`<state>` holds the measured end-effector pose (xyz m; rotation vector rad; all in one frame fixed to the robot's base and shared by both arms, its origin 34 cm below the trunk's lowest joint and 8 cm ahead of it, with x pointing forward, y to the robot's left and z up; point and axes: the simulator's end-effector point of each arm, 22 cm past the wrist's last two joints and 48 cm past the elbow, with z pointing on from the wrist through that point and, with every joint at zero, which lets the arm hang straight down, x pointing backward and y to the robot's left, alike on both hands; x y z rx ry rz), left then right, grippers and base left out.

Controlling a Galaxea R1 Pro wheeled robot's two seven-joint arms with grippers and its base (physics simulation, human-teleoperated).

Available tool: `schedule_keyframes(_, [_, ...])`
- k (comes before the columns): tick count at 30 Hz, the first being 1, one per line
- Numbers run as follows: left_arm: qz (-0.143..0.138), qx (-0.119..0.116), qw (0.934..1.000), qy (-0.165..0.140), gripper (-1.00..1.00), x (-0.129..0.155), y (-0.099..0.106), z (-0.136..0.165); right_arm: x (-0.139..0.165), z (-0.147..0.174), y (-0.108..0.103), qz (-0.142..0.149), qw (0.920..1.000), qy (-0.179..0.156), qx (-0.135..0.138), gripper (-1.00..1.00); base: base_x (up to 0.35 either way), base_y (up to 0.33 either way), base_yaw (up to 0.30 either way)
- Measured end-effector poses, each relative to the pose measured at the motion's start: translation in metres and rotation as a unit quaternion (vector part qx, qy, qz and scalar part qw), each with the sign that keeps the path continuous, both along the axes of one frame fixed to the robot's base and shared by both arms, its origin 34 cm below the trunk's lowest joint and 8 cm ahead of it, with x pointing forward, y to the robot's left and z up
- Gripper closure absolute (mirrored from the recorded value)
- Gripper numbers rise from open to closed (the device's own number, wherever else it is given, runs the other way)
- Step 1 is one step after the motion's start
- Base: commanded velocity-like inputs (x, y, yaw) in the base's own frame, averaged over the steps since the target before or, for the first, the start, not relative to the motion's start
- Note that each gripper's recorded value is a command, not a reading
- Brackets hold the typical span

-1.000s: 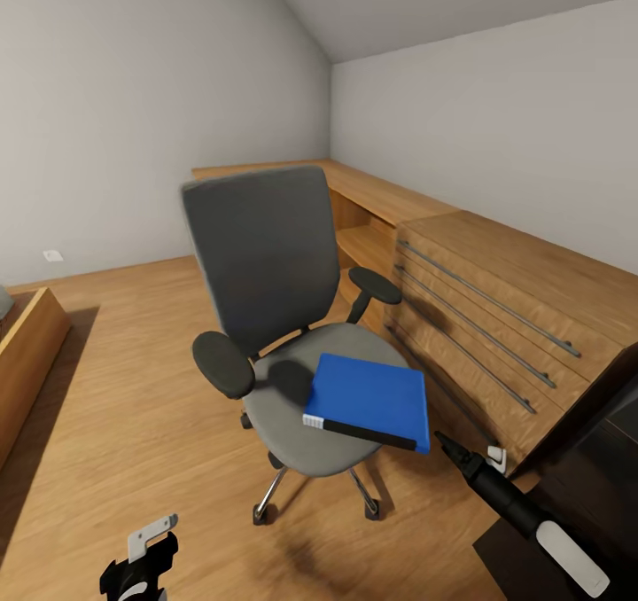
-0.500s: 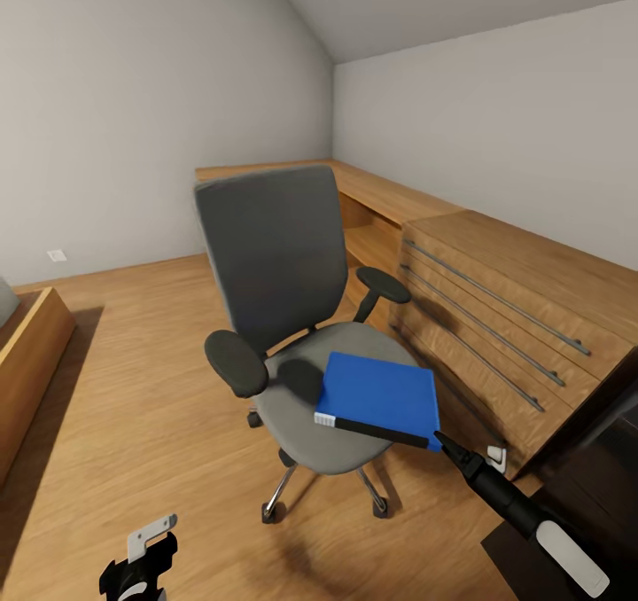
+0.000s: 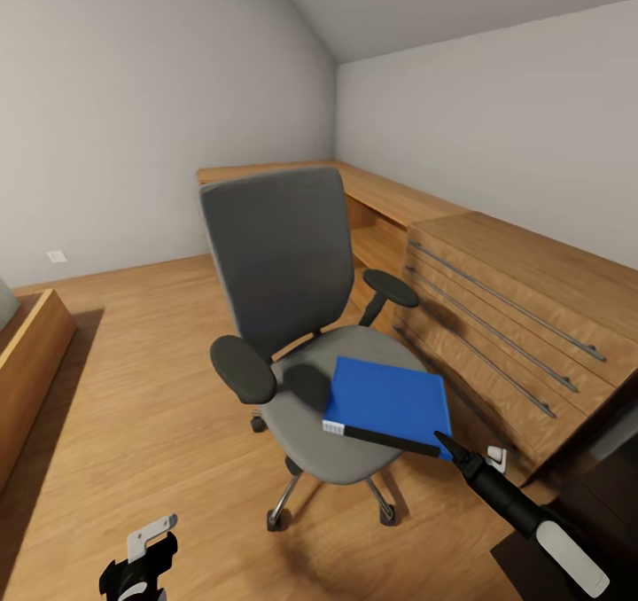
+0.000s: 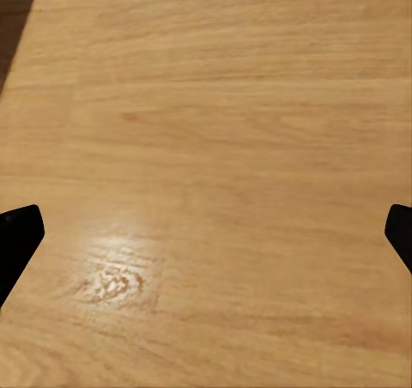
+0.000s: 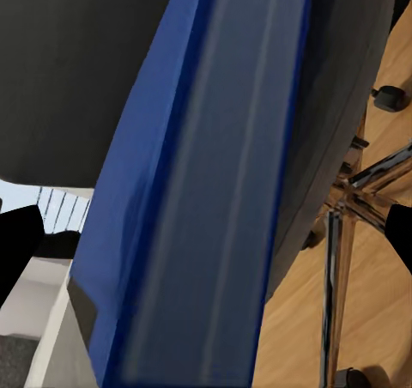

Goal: In the bedroom, organize the workspace by keeping the computer under the desk, ensuring the monitor is on the desk, placing the keyboard on the desk next to the monitor, placing the mouse on the desk next to the keyboard, moving the folder from the swivel chair onto the desk next to the mouse, stacking the notebook on top of the folder with the pen on top of the notebook, and positioning the swivel chair next to the desk.

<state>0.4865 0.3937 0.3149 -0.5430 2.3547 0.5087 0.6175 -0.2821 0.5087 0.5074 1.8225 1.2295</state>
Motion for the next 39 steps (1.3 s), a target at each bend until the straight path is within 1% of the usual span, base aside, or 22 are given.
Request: schedule_keyframes(39, [0.002,0.002,1.0,0.001,-1.0,-0.0008,0.0011,0.0,0.0001,-0.0009,0.0001,-0.001,1.0,0.0,-0.001,-1.0,-0.011,0.019,0.0])
